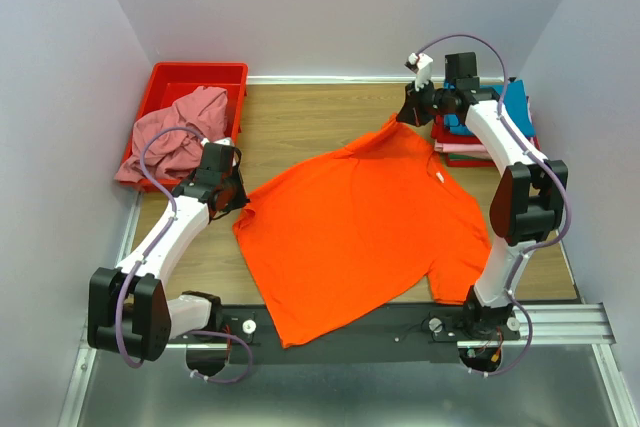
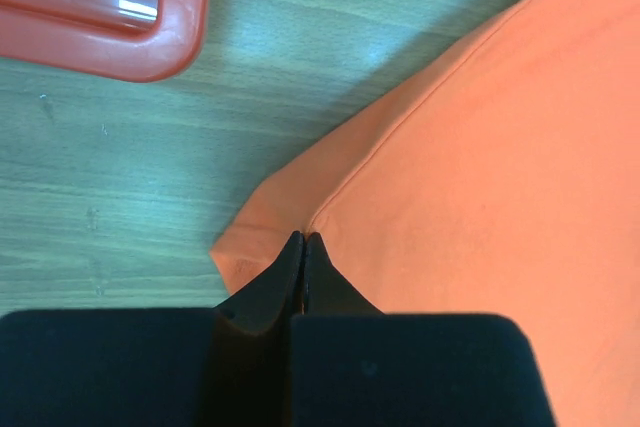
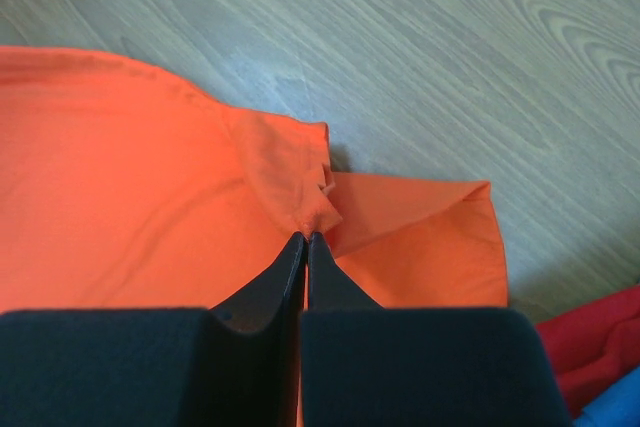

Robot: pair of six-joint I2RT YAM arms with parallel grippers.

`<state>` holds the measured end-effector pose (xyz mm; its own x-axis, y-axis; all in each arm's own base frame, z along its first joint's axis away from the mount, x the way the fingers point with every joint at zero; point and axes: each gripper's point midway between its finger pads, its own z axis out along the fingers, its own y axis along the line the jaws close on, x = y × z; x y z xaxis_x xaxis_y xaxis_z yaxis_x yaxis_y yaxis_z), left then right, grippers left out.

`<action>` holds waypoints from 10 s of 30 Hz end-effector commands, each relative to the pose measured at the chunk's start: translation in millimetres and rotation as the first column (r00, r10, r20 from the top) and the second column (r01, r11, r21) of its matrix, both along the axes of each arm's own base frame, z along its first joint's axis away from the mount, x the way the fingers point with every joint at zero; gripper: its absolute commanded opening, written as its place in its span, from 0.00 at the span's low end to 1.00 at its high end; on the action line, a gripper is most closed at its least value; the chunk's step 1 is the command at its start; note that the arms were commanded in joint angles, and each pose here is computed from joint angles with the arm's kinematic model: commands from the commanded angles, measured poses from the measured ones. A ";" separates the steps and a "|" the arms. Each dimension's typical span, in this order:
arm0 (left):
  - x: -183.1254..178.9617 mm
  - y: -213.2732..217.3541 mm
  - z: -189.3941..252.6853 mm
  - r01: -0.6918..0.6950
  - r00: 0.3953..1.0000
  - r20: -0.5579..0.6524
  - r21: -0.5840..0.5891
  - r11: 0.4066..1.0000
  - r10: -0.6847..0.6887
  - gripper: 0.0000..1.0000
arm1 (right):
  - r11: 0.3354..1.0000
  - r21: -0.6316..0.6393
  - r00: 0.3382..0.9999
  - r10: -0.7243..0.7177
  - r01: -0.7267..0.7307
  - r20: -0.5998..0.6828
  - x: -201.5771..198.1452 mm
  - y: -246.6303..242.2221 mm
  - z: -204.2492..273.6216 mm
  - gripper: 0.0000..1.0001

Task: Fold and stack the t-shirts
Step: Fold the tshirt

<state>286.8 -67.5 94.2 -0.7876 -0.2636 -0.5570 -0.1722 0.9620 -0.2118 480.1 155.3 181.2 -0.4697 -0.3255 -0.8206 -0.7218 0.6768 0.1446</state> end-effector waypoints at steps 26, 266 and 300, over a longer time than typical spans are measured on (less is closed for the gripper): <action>-16.9 -10.2 8.7 0.070 0.998 0.005 -0.067 0.995 -0.070 0.00 | 0.998 -0.015 0.997 -0.063 0.064 0.048 -44.5 -41.5 21.5 0.08; 13.2 -16.1 184.3 0.225 0.651 0.730 0.076 0.971 -0.208 0.71 | 0.928 -0.279 0.897 0.110 -0.247 -0.429 -182.7 -59.4 -143.1 0.19; 13.3 -17.6 184.6 0.234 0.646 0.732 0.078 0.969 -0.215 0.71 | 0.934 -0.275 0.940 0.138 -0.229 -0.313 -174.5 -41.4 -91.9 0.30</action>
